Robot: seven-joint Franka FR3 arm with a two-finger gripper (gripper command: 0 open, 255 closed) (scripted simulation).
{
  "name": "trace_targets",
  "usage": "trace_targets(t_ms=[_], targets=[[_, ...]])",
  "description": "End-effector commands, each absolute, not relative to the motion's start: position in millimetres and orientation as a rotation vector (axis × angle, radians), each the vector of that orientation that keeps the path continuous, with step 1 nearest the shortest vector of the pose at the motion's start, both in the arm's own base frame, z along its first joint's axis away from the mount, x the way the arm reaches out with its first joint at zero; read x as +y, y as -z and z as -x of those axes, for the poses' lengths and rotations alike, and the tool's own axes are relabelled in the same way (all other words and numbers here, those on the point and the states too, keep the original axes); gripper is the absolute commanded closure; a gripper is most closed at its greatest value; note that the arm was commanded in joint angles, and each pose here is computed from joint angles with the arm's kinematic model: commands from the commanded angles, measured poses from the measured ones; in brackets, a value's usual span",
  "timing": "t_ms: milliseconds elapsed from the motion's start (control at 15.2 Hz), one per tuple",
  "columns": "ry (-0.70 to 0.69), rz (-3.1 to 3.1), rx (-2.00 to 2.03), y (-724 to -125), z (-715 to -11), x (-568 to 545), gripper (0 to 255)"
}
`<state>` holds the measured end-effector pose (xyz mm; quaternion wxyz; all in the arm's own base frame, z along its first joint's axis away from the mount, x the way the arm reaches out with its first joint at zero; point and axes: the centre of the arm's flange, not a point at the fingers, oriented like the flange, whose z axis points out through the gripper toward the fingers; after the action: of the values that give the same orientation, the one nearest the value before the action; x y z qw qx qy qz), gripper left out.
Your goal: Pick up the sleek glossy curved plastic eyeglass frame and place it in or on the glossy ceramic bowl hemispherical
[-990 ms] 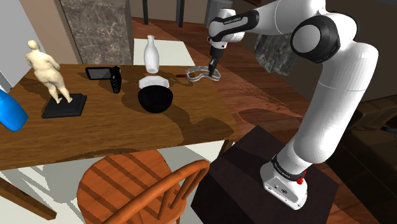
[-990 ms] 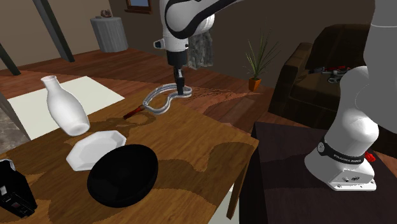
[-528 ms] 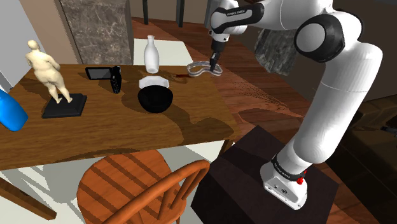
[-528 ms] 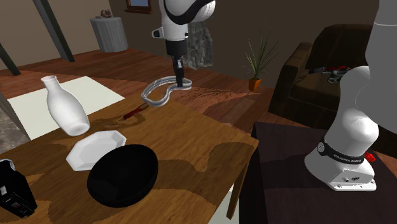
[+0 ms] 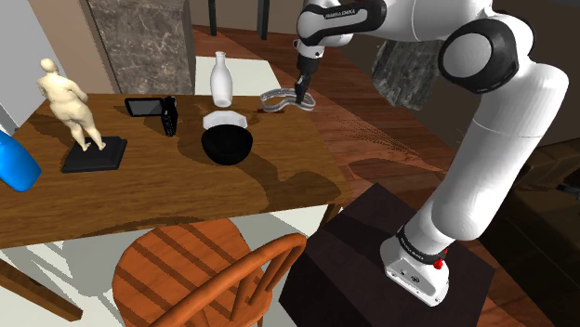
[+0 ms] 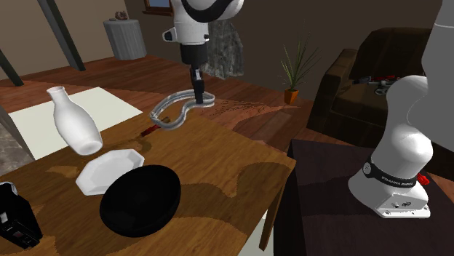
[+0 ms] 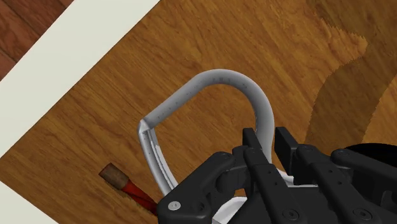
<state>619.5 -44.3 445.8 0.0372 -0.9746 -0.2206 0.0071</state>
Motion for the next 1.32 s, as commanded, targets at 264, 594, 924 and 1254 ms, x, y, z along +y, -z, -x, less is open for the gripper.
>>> trace_targets(t_ms=[264,594,924,1254], targets=[[-0.021,2.992,-0.675,-452.9,-623.0,34.0,255],[-0.021,2.992,-0.675,-458.3,-624.8,99.7,255],[-0.021,2.992,-0.675,-463.7,-626.6,165.5,255],[-0.021,2.992,-0.675,-468.7,-628.2,225.9,255]])
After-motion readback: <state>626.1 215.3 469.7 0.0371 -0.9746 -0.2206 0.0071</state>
